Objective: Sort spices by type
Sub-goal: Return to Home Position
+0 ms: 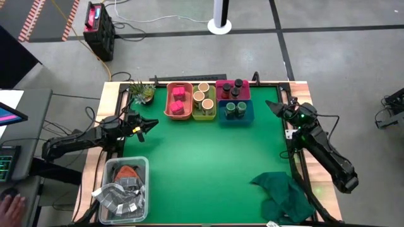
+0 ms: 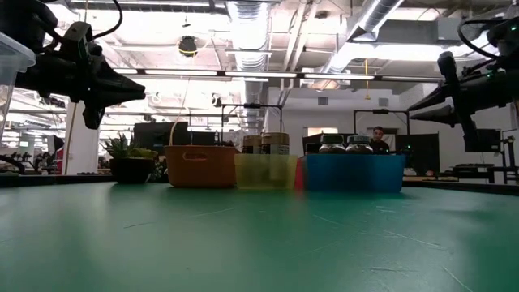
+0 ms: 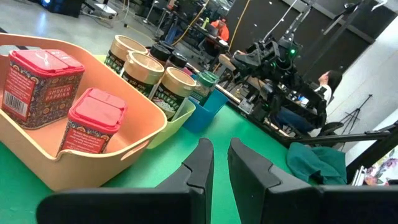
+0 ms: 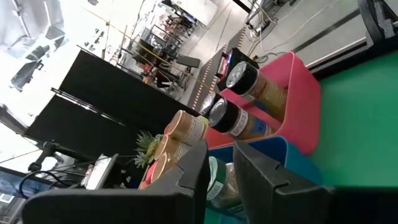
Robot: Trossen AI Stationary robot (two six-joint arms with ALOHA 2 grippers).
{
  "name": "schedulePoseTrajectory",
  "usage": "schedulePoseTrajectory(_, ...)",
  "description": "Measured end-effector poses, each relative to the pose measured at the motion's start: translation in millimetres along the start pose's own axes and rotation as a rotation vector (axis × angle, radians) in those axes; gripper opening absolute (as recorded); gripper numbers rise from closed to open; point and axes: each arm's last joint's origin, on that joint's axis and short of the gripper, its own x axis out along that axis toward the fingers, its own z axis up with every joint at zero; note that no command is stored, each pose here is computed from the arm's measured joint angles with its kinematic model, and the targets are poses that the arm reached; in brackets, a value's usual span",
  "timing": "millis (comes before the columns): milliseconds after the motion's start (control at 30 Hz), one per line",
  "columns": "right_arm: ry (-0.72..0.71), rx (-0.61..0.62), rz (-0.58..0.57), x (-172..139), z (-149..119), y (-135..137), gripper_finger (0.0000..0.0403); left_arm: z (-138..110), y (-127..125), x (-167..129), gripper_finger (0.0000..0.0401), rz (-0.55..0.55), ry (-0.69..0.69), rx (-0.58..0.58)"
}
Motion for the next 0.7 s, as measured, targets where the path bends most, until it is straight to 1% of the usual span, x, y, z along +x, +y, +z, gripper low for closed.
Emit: schedulePoseTrajectory(700,0.006,0.002,-0.009,-0.2,-0.4,-0.5,0.0103,-0.1,0.1,0.0,0.004,0.001,0.0,0.0)
